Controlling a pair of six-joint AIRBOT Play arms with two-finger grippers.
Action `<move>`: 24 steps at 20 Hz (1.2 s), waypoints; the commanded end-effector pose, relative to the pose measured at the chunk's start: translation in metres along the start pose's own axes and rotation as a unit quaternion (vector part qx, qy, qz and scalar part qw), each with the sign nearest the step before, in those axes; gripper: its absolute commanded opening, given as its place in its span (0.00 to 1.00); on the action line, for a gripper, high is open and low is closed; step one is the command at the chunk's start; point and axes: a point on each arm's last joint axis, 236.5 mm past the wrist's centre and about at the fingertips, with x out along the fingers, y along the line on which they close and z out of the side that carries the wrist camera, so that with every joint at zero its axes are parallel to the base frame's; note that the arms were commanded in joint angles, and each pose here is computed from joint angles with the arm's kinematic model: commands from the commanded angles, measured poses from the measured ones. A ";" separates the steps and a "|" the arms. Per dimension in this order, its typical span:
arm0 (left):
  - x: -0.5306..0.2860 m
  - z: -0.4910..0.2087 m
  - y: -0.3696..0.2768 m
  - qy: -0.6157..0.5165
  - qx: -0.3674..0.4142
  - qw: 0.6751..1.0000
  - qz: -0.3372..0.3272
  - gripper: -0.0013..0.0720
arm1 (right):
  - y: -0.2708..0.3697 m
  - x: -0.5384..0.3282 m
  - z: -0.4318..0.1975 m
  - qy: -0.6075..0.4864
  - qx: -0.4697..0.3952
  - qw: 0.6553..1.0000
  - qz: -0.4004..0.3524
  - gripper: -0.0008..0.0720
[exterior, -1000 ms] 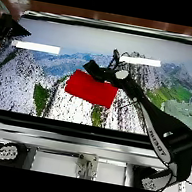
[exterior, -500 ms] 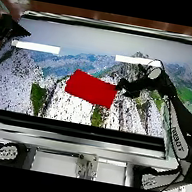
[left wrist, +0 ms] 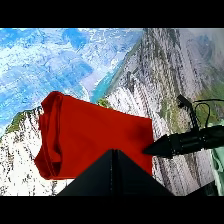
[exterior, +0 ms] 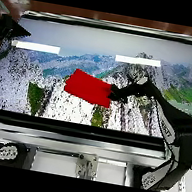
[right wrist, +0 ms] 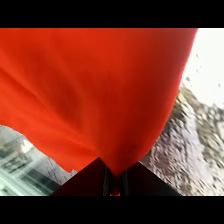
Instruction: Fold the shirts.
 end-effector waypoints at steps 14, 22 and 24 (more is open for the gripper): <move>-0.001 0.000 -0.002 -0.001 0.001 1.000 -0.003 0.07 | -0.014 -0.439 0.036 -0.405 0.032 0.911 0.073 0.09; -0.014 0.000 -0.023 -0.010 0.025 1.000 -0.014 0.07 | -0.148 -0.466 -0.046 -0.357 0.180 0.913 -0.077 0.09; -0.014 0.000 -0.024 -0.010 0.029 0.999 -0.014 0.07 | -0.174 -0.460 -0.072 -0.316 0.212 0.916 -0.124 0.09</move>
